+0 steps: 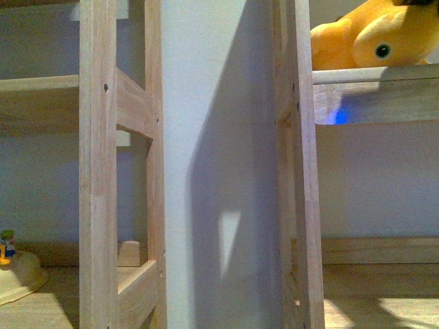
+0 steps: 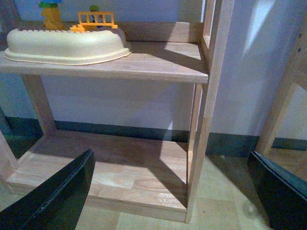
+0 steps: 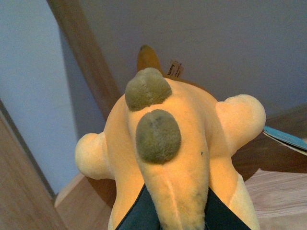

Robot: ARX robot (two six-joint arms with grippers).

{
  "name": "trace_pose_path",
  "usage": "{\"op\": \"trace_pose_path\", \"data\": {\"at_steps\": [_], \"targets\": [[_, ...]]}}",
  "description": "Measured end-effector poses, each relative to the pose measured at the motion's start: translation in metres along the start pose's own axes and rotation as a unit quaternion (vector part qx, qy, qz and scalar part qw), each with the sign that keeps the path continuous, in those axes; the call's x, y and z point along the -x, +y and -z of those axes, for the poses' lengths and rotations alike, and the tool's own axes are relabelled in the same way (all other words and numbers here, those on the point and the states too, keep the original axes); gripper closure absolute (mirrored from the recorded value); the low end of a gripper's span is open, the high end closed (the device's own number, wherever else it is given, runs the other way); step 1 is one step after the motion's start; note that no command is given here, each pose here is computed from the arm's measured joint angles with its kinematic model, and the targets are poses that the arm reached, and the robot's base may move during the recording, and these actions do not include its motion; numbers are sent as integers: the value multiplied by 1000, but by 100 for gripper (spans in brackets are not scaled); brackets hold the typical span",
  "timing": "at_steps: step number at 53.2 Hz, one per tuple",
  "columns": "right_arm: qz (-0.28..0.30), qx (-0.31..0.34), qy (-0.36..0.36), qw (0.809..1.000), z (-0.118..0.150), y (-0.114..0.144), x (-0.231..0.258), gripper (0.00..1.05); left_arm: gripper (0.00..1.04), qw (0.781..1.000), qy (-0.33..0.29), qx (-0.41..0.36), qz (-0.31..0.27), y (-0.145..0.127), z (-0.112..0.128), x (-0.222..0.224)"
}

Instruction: Put away toys

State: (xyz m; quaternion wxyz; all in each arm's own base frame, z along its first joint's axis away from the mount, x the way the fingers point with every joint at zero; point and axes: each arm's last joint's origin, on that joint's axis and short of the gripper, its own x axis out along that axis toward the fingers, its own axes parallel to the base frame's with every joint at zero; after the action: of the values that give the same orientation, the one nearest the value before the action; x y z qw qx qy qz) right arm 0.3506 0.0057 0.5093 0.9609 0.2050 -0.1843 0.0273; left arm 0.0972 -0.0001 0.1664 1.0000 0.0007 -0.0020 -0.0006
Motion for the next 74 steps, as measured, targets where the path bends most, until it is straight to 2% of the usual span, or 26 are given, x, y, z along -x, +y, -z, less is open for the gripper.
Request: {"op": "trace_pose_path", "data": {"at_steps": [6,14,26,47,61,74], "targets": [[-14,-21,7,1000,12,22,-4,98,6,1000,0,0,0,0,0,0],[-26,-30,6,999,16,36,-3,98,6,1000,0,0,0,0,0,0],[-15,-26,16,999,26,27,-2,97,6,1000,0,0,0,0,0,0],[13,-14,18,1000,21,4,7,40,6,1000,0,0,0,0,0,0],[16,-1,11,1000,15,3,6,6,6,1000,0,0,0,0,0,0],[7,25,-24,999,-4,13,13,7,6,1000,0,0,0,0,0,0]]}}
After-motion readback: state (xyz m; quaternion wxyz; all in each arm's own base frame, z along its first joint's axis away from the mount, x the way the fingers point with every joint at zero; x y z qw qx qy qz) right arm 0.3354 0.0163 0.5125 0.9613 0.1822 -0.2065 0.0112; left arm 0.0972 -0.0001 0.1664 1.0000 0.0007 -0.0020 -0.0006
